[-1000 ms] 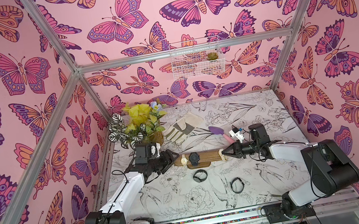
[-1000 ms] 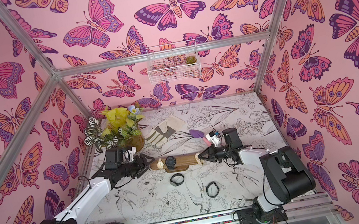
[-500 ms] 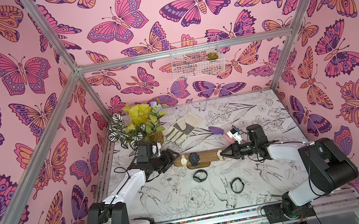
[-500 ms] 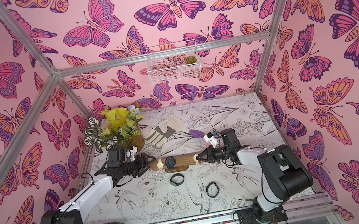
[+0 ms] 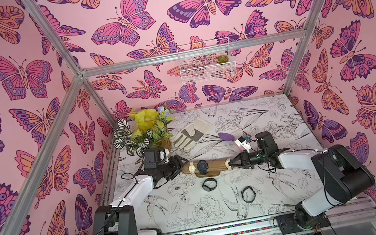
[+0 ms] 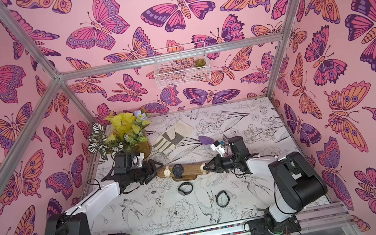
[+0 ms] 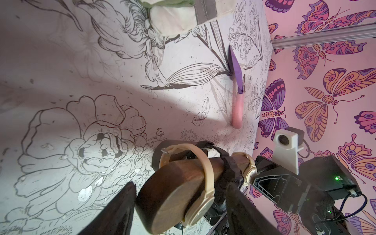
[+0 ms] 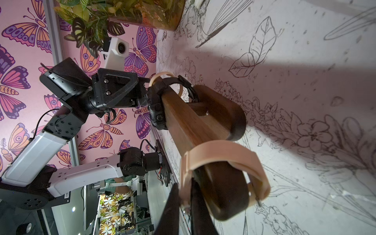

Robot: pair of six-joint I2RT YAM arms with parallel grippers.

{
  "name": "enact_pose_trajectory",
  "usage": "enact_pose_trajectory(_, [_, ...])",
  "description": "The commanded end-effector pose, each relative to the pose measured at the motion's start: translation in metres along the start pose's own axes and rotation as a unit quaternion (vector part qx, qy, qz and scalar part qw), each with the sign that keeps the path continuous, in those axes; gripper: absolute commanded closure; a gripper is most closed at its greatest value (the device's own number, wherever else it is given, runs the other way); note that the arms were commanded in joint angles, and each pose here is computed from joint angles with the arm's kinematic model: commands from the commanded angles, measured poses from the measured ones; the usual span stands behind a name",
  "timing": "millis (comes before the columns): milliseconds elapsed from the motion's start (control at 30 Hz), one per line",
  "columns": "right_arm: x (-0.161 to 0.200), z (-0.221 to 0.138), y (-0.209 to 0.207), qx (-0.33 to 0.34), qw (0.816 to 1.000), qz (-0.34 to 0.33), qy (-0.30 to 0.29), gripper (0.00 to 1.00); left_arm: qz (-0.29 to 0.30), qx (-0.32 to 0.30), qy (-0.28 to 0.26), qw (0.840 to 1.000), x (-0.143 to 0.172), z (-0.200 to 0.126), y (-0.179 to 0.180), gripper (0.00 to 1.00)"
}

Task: Place watch on stand
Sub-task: Place the watch on the stand.

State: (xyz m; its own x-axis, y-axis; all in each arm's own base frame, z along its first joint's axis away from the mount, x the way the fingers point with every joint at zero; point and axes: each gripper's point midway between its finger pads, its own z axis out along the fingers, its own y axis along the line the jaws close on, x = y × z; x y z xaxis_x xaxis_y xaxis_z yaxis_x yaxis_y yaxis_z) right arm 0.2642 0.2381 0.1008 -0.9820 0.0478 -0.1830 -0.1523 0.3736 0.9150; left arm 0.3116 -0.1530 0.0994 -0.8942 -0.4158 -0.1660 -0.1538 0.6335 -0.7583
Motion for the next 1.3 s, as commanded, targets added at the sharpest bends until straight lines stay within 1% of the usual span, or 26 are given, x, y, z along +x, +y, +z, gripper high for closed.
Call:
enact_pose_trajectory(0, [-0.001, 0.004, -0.003, 0.004, 1.0, 0.003, 0.002, 0.94, 0.007, 0.013, -0.008, 1.0, -0.009, 0.0, -0.009, 0.29])
enact_pose_trajectory(200, [-0.008, 0.006, 0.004, 0.001, 1.0, -0.006, -0.001, 0.93, 0.006, 0.014, -0.006, 1.0, -0.008, 0.0, -0.008, 0.29])
enact_pose_trajectory(233, [-0.006, 0.011, -0.003, 0.006, 1.0, 0.004, 0.007, 0.93, 0.006, 0.013, -0.006, 1.0, -0.008, 0.001, -0.008, 0.3])
enact_pose_trajectory(667, [-0.001, 0.036, 0.002, 0.006, 0.999, -0.005, 0.037, 0.93, 0.005, 0.021, -0.004, 1.0, -0.01, 0.002, -0.011, 0.3])
enact_pose_trajectory(1267, [-0.004, 0.065, 0.014, -0.005, 0.999, -0.018, 0.05, 0.93, 0.001, 0.027, -0.004, 1.0, -0.01, 0.003, -0.014, 0.3])
